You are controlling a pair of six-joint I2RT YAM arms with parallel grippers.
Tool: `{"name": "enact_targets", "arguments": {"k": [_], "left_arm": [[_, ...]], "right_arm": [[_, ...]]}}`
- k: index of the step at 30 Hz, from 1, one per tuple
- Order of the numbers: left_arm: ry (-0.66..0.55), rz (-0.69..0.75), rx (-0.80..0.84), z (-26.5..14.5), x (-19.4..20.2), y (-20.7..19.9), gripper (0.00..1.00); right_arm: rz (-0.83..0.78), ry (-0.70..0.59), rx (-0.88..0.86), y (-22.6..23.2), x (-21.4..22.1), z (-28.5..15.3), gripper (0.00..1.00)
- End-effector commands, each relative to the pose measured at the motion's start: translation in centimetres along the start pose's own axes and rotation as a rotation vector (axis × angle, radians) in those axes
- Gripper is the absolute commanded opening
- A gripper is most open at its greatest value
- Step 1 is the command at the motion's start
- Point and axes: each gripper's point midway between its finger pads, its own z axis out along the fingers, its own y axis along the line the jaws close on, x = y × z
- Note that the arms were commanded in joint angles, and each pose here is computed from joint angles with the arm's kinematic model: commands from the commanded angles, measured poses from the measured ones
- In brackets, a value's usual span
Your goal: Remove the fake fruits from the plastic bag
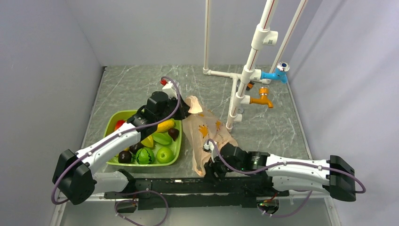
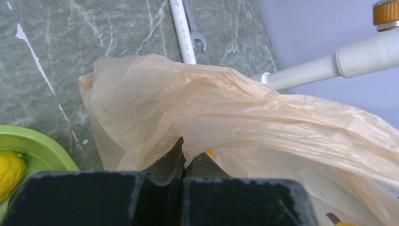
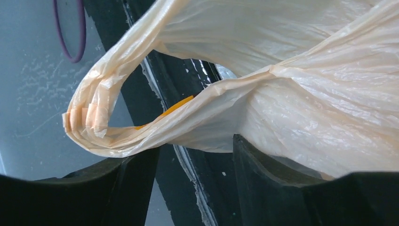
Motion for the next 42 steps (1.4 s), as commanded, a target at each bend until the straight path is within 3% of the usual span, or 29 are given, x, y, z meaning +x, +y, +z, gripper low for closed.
{"name": "enact_targets", "arguments": {"k": [1, 11, 16, 20, 23, 25, 27, 31, 34, 37, 42], "left_arm": [[-0.076, -0.007, 0.102, -1.0, -2.0, -2.3, 0.0], [-0.09, 0.017, 0.11, -1.9, -2.6, -2.1, 0.0], [-0.068, 0.013, 0.11, -1.9, -1.8, -1.8, 0.0], [-0.071, 0.014, 0.091, -2.0, -1.9, -1.5, 0.0], [-0.064, 0.015, 0.087, -2.0, -1.8, -1.4, 0.0], [-0.075, 0.009, 0.089, -1.8, -2.0, -1.5, 0.0], [-0.076, 0.008, 0.092, -1.6, -2.5, -1.8, 0.0], [-0.075, 0.018, 0.093, -1.3, -3.4, -2.4, 0.0], [-0.09, 0.03, 0.101, -1.4, -4.2, -3.0, 0.0], [-0.074, 0.031, 0.105, -1.8, -3.9, -3.1, 0.0], [-0.044, 0.003, 0.122, -1.8, -1.8, -2.3, 0.0]], "right_arm": [[-0.042, -0.118, -0.037, 1.7, -3.2, -1.8, 0.65], [-0.085, -0.412, -0.038, 3.8, -8.8, -9.9, 0.89], [-0.124, -0.518, -0.038, 5.8, -13.5, -13.0, 0.87], [-0.06, -0.627, 0.103, 4.7, -17.9, -14.7, 0.85], [-0.086, -0.683, 0.106, 5.2, -20.1, -14.7, 0.85], [-0.111, -0.632, 0.106, 5.3, -20.4, -12.8, 0.8], [-0.126, -0.532, 0.09, 5.3, -19.7, -9.7, 0.65], [-0.077, -0.392, 0.016, 4.1, -14.6, -3.8, 0.44], [0.004, -0.307, 0.032, 1.1, -8.5, -0.5, 0.42], [0.065, -0.252, 0.165, -3.0, -4.0, 0.9, 0.41], [0.081, -0.272, 0.275, -4.2, -5.0, -1.4, 0.41]]}}
